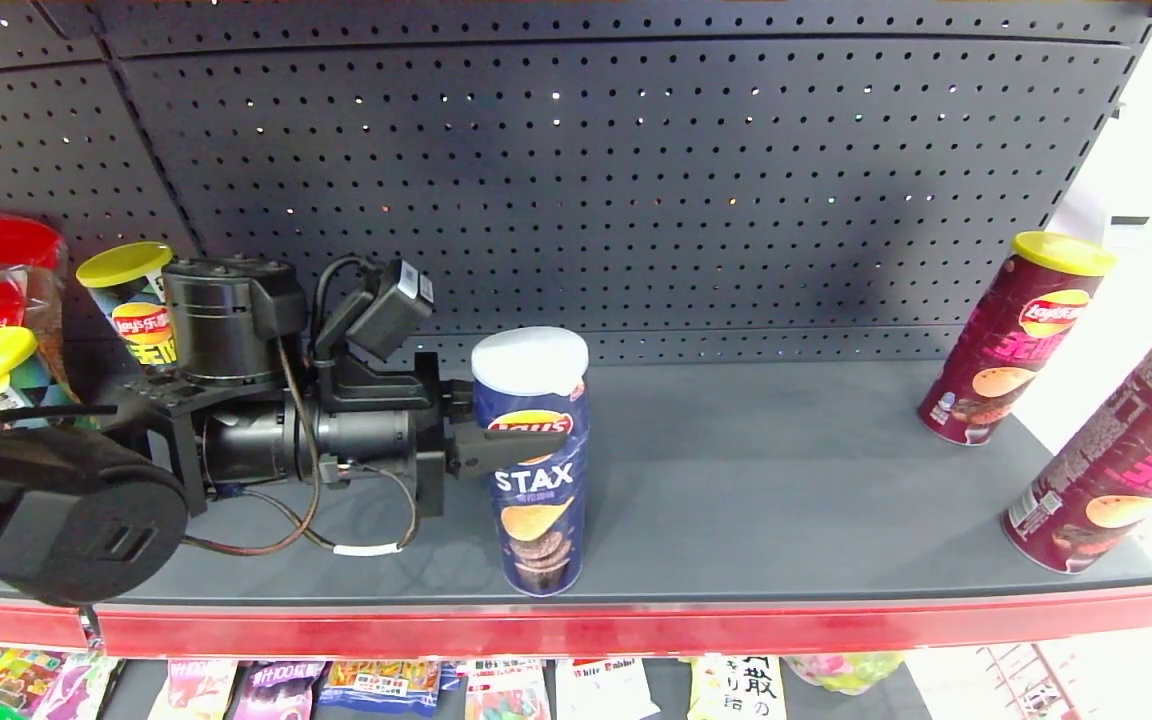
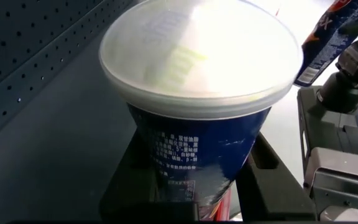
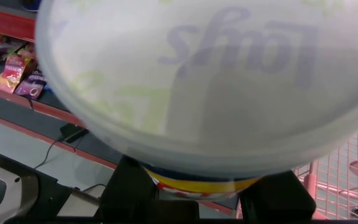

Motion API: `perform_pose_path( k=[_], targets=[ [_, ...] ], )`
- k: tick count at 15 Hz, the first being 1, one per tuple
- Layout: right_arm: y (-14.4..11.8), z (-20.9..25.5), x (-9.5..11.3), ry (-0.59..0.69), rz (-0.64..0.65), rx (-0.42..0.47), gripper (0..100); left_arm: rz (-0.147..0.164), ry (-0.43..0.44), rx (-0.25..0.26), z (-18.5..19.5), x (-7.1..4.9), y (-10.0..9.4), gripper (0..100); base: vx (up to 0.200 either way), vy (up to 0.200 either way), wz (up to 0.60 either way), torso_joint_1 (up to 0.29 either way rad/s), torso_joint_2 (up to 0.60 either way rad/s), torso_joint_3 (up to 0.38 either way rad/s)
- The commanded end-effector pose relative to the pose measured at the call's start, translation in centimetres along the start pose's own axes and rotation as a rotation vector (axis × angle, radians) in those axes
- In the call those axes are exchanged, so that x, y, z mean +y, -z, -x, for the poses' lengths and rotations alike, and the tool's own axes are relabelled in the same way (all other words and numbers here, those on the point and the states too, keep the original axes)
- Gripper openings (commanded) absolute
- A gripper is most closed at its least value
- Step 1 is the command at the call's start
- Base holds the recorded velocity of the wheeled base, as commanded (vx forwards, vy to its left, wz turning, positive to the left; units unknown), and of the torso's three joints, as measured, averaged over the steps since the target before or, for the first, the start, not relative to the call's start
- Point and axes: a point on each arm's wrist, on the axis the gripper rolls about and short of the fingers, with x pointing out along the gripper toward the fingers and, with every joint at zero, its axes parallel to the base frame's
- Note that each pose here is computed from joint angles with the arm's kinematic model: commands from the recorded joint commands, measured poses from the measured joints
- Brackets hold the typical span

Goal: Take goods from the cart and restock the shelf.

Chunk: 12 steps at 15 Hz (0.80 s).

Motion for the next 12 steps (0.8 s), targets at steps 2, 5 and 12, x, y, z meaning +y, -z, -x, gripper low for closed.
perform_pose_path(
  k=[2,5,12],
  targets=[
    [0.00,-0.03,0.00,-0.001,0.002,0.002,0,0.016,0.003,0.005,-0.03,-0.04,0.19,0,0.000,0.000,0.00,0.000,0.00,0.000],
    [0.00,-0.08,-0.01,-0.001,0.001,0.008,0,0.021,0.003,0.005,0.03,-0.12,0.21,0,0.000,0.000,0.00,0.000,0.00,0.000],
    [-0.01,-0.10,-0.01,-0.003,-0.001,0.010,0,0.030,0.007,0.012,0.38,-0.58,0.46,0,0.000,0.000,0.00,0.000,0.00,0.000]
  ],
)
